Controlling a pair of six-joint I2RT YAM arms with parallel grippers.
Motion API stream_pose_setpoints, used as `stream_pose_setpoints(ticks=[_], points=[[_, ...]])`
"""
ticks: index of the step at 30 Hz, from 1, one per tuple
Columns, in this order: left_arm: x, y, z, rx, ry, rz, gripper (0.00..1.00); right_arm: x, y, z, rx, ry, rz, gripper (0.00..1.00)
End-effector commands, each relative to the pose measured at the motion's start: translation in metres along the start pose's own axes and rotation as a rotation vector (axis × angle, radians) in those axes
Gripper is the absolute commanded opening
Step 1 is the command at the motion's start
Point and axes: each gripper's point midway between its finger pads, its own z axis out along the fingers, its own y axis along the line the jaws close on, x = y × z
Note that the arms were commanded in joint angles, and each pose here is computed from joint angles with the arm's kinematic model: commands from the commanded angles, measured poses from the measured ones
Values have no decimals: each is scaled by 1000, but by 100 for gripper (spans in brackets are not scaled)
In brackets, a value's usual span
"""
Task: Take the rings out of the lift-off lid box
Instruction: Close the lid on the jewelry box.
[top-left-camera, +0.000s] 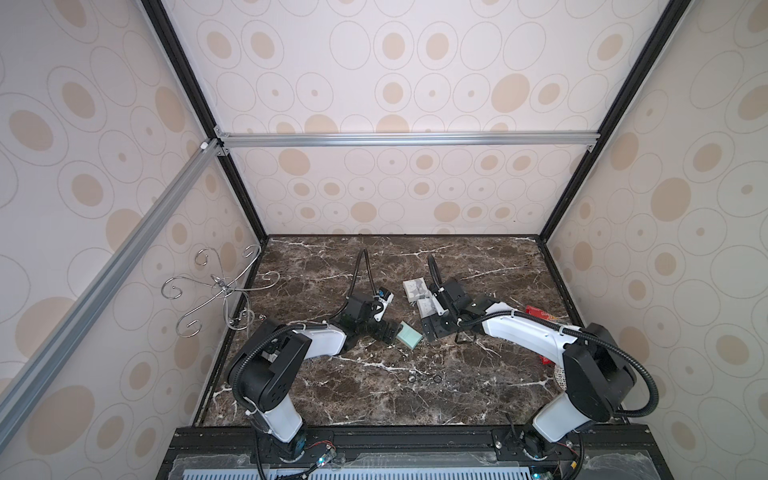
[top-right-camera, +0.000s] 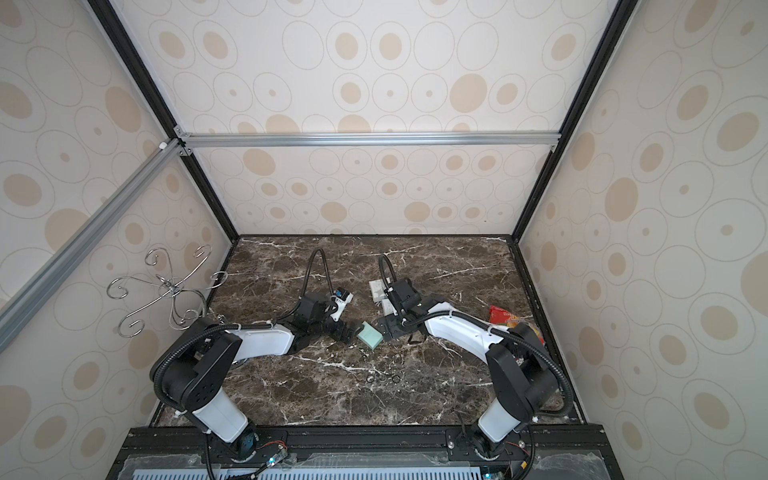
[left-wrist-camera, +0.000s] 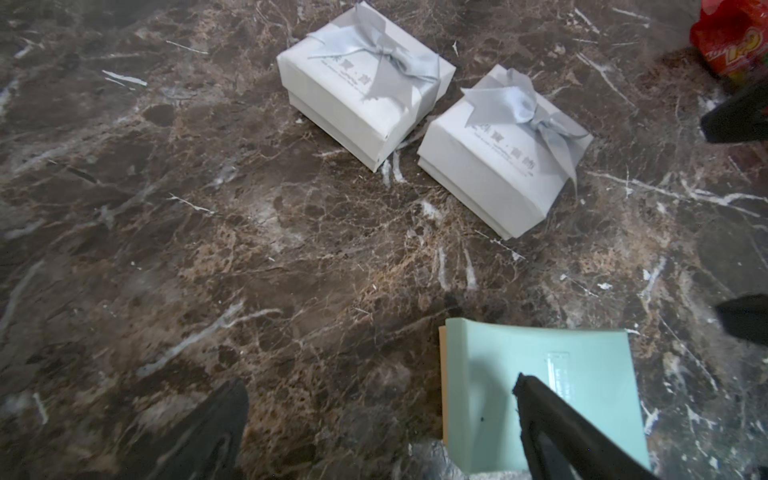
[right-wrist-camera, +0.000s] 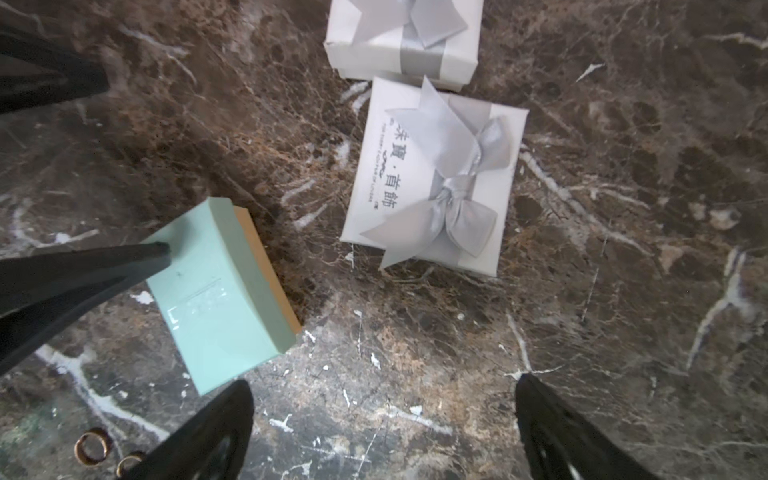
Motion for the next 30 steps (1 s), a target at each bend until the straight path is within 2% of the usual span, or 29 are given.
stream_pose_setpoints(ticks=[1, 6, 19, 25, 28, 30], points=[[-19, 0, 3, -7, -43, 22, 100, -2, 4, 8, 34, 11, 31, 100], [-15, 1, 6, -12, -35, 20, 100, -3, 17, 18, 22, 17, 42, 100], [-6, 3, 16, -4, -11, 14, 100, 9, 14, 37, 61, 76, 66, 100], [3, 3, 13, -10, 6, 6, 100, 13, 9, 30, 74, 67, 69, 100], [-23, -1, 1, 8, -33, 16, 100, 2, 8, 13, 70, 14, 39, 100], [-64, -1, -20, -21, -107, 72, 100, -16, 7, -8, 59, -81, 14, 100]])
